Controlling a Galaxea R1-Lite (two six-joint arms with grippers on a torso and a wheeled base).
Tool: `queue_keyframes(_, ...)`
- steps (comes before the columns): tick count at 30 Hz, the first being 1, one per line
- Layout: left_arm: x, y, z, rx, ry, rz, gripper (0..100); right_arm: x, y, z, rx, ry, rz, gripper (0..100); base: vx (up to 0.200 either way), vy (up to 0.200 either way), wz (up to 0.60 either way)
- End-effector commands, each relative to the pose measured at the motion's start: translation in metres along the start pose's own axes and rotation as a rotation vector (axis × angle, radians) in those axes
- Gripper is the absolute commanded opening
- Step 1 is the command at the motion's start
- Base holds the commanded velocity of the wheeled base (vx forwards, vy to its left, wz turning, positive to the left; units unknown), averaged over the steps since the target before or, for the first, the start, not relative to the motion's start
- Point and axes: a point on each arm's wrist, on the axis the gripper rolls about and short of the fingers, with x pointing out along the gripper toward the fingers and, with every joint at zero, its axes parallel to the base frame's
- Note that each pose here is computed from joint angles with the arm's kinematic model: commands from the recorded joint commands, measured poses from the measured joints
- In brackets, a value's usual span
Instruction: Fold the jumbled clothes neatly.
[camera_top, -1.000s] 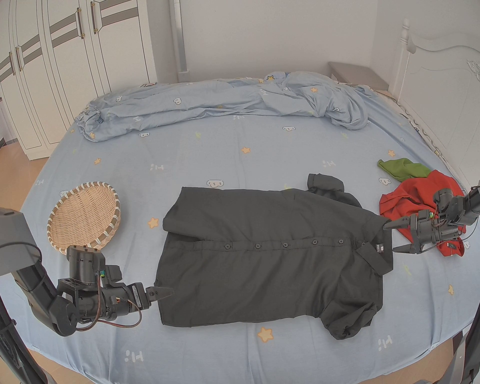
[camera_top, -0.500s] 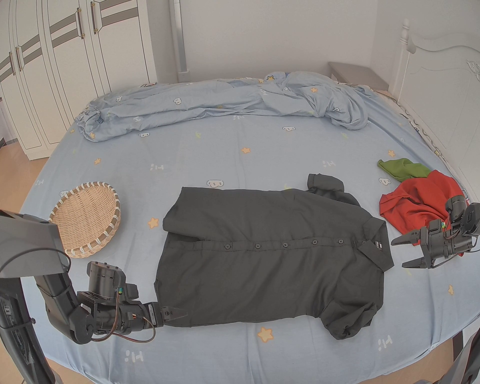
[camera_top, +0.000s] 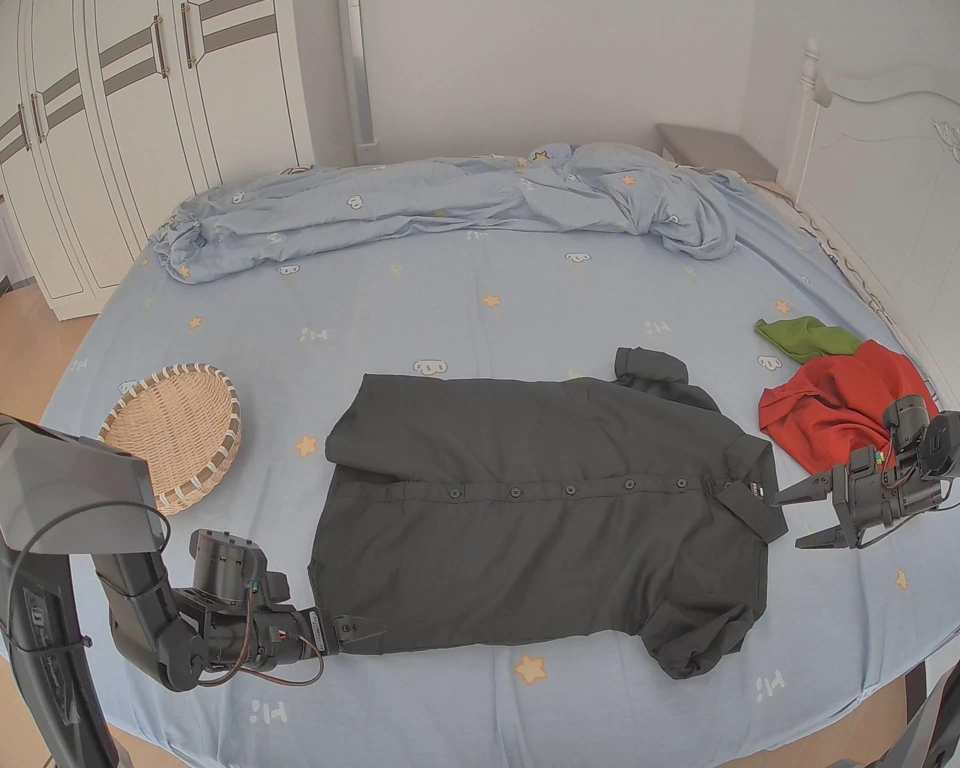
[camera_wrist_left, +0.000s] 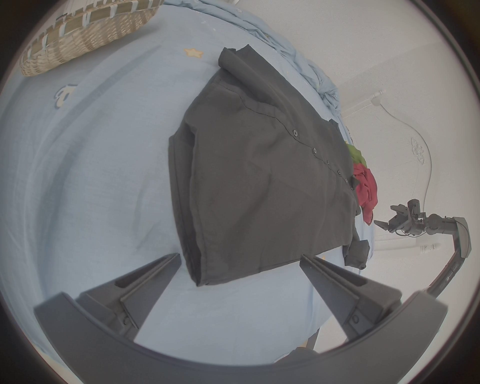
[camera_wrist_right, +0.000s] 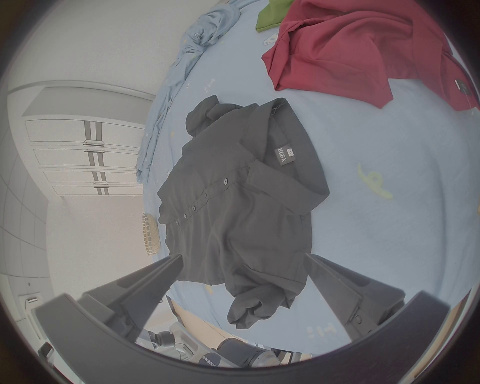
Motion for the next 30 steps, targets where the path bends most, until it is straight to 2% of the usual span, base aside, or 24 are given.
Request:
queue_keyframes(1, 0.006, 0.006, 0.0, -0.016, 0.01, 0.014, 0, 0.004, -0.002, 0.0, 0.002, 0.012, 0.0, 100, 0.0, 0.0, 0.0)
queue_keyframes(7, 0.005, 0.008, 0.002, -0.021, -0.001, 0.016, 0, 0.017, -0.006, -0.007, 0.015, 0.062, -0.002, 100, 0.0, 0.0, 0.0)
queue_keyframes(12, -0.001, 0.008, 0.008, -0.027, -0.03, 0.015, 0, 0.033, -0.002, -0.028, 0.017, 0.148, -0.006, 100, 0.0, 0.0, 0.0)
queue_keyframes(14, -0.003, 0.008, 0.009, -0.024, -0.039, 0.012, 0, 0.039, -0.004, -0.038, -0.017, 0.169, -0.008, 100, 0.0, 0.0, 0.0)
queue_keyframes(18, -0.005, 0.007, 0.011, -0.025, -0.051, 0.01, 0, 0.045, -0.012, -0.053, -0.058, 0.158, -0.015, 100, 0.0, 0.0, 0.0)
queue_keyframes(21, -0.006, 0.007, 0.011, -0.022, -0.056, 0.007, 0, 0.049, -0.02, -0.07, -0.123, 0.128, 0.001, 100, 0.0, 0.0, 0.0)
queue_keyframes(27, -0.006, 0.006, 0.011, -0.022, -0.056, 0.007, 0, 0.043, -0.013, -0.089, -0.141, 0.144, 0.0, 100, 0.0, 0.0, 0.0)
queue_keyframes(30, -0.006, 0.006, 0.012, -0.021, -0.058, 0.005, 0, 0.055, -0.014, -0.087, -0.178, 0.146, 0.019, 100, 0.0, 0.0, 0.0)
